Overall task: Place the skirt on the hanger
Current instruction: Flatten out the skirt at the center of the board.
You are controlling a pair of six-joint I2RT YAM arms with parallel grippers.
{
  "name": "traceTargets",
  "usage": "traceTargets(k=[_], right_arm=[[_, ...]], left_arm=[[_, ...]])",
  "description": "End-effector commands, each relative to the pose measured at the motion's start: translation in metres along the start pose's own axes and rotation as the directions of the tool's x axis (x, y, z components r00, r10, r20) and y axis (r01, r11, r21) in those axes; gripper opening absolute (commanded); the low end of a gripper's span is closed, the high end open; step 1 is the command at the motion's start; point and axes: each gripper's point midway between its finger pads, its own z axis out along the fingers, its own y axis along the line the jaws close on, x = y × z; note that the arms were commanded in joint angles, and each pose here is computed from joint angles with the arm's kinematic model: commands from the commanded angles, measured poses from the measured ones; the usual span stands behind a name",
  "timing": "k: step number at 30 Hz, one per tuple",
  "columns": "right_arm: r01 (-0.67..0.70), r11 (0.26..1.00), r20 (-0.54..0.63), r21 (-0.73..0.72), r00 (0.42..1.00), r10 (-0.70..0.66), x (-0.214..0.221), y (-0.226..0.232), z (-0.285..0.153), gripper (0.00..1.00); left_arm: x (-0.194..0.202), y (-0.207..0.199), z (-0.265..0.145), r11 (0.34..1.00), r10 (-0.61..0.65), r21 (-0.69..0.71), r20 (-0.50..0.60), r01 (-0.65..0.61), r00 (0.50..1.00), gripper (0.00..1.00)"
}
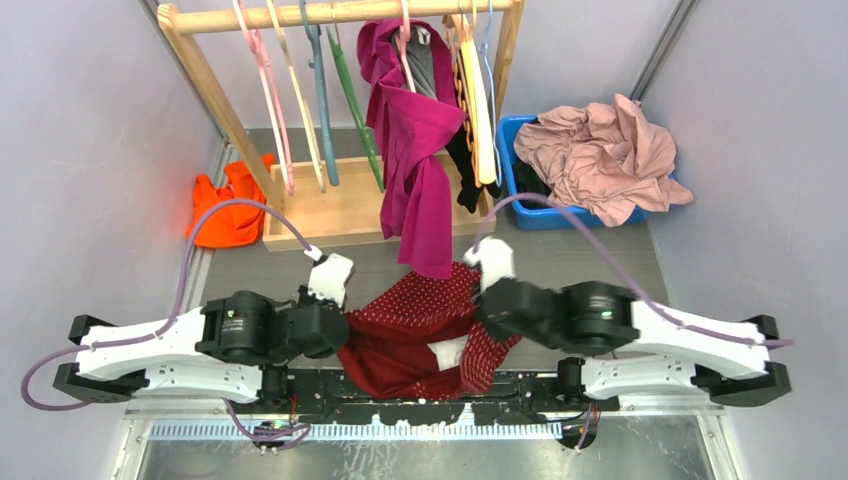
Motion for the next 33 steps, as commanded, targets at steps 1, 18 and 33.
traceTargets(k=[1,18,33], right_arm=[[-0.062,0.938,-0.125,-0.341,0.992,0.02,0.036,0.081,0.017,0.11],[-0.379,0.925,0.209,0.038,0.908,0.363,-0.002,-0.039,-0.014,0.66],[-0.613,0.772,-0.01,0.17,0.782,0.623,0.028,-0.111,0.1,0.66]], left_arm=[[0.009,-0.014,-0.001,0.975,-0.203,0.088,-0.022,0.204,0.979,0.0],[-0.003,-0.046,0.001,0.975,-0.131,0.171,-0.066,0.141,0.989,0.51],[-0.007,-0.025,0.14,0.954,-0.285,0.037,-0.214,0.299,0.934,0.46]])
